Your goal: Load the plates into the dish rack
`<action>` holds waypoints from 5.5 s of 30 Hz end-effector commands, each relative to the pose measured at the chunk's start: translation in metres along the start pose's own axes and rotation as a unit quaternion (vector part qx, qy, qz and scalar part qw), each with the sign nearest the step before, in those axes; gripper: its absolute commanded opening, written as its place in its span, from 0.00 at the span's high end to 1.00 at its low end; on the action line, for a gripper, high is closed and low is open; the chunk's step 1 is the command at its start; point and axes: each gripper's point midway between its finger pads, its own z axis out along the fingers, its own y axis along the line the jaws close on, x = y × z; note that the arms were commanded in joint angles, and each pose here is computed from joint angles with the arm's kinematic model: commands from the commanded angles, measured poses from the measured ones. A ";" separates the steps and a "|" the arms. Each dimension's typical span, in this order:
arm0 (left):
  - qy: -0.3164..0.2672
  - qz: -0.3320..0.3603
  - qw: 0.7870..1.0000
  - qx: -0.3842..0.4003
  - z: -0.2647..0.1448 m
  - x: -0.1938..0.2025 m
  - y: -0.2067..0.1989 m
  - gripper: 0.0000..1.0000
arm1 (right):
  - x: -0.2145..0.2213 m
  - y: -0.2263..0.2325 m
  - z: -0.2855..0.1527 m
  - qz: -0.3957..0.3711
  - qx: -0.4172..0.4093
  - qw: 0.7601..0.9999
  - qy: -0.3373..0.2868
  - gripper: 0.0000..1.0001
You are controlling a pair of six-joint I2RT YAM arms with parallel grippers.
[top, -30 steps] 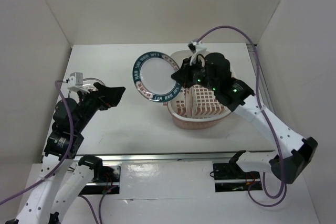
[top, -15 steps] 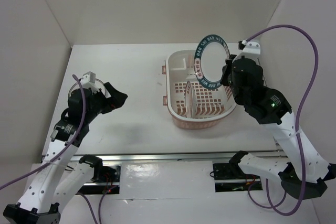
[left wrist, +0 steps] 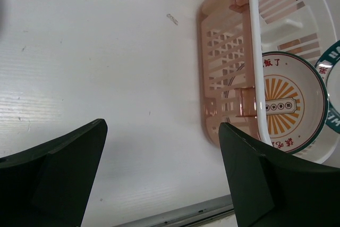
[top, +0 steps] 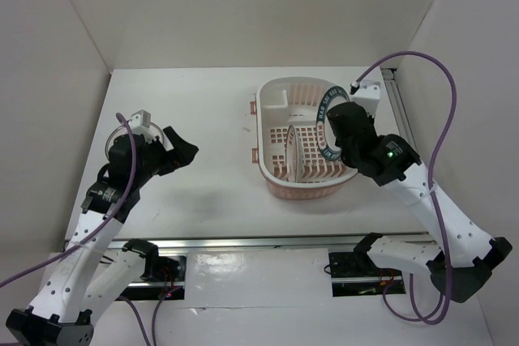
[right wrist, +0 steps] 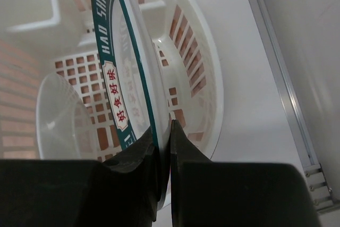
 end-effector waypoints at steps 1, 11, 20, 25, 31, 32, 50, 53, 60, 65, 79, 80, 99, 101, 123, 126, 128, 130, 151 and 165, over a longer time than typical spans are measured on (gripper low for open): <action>-0.006 0.009 1.000 0.011 -0.001 -0.006 -0.007 0.00 | 0.009 0.010 0.009 0.019 -0.001 1.000 -0.003 1.00; -0.003 0.008 1.000 0.009 0.001 -0.005 -0.006 0.00 | 0.045 0.035 0.017 -0.002 -0.034 0.999 0.029 1.00; -0.009 0.009 1.000 0.008 -0.001 -0.007 -0.006 0.00 | 0.066 0.042 0.027 -0.016 -0.016 0.999 0.038 1.00; -0.009 0.009 1.000 0.008 -0.001 -0.007 -0.006 0.00 | 0.071 0.042 0.030 -0.017 -0.013 0.999 0.043 1.00; -0.008 0.008 1.000 0.001 -0.001 -0.006 -0.003 0.00 | 0.080 0.042 0.034 -0.018 -0.004 0.999 0.048 1.00; -0.008 0.008 1.000 0.001 -0.001 -0.006 -0.003 0.00 | 0.082 0.043 0.036 -0.021 -0.002 0.998 0.051 1.00; -0.012 0.009 1.000 0.004 -0.003 -0.008 -0.004 0.00 | 0.099 0.056 0.035 -0.030 -0.005 0.997 0.065 0.98; -0.014 0.008 1.000 0.000 -0.003 -0.009 -0.003 0.00 | 0.100 0.058 0.035 -0.031 -0.003 0.997 0.064 0.95; -0.011 0.008 1.000 -0.002 -0.003 -0.007 -0.001 0.00 | 0.102 0.062 0.032 -0.025 0.001 0.997 0.069 0.80; -0.014 0.008 1.000 0.000 -0.005 -0.010 -0.004 0.00 | 0.099 0.063 0.026 -0.015 0.003 0.998 0.064 0.69; -0.014 0.008 1.000 0.000 -0.005 -0.010 -0.004 0.00 | 0.085 0.066 0.014 -0.001 0.007 0.998 0.056 0.39; -0.014 0.008 1.000 0.000 -0.005 -0.010 -0.004 0.00 | 0.088 0.065 0.011 -0.007 0.008 0.998 0.060 0.37; -0.054 -0.129 0.967 -0.214 -0.015 0.006 0.086 0.00 | 0.013 0.080 -0.039 -0.029 -0.080 0.996 0.006 0.13; -0.079 -0.164 0.960 -0.213 -0.025 0.015 0.098 0.00 | 0.008 0.113 -0.046 -0.057 -0.161 0.985 -0.004 0.07; -0.195 -0.353 0.889 -0.218 0.048 0.018 0.197 0.00 | 0.015 0.218 -0.089 -0.123 -0.434 0.892 -0.033 0.00; -0.200 -0.369 0.876 -0.237 0.053 0.018 0.214 0.00 | 0.015 0.218 -0.091 -0.121 -0.440 0.889 -0.035 0.00; -0.194 -0.381 0.867 -0.255 0.056 0.024 0.225 0.00 | 0.015 0.218 -0.094 -0.118 -0.446 0.886 -0.037 0.00; -0.187 -0.393 0.857 -0.277 0.059 0.029 0.239 0.00 | 0.015 0.219 -0.095 -0.119 -0.451 0.884 -0.035 0.00; -0.143 -0.443 0.819 -0.336 0.081 0.051 0.296 0.54 | 0.017 0.219 -0.102 -0.096 -0.464 0.880 -0.035 0.00; -0.103 -0.456 0.813 -0.349 0.093 0.041 0.306 1.00 | 0.017 0.218 -0.106 -0.082 -0.471 0.878 -0.036 0.00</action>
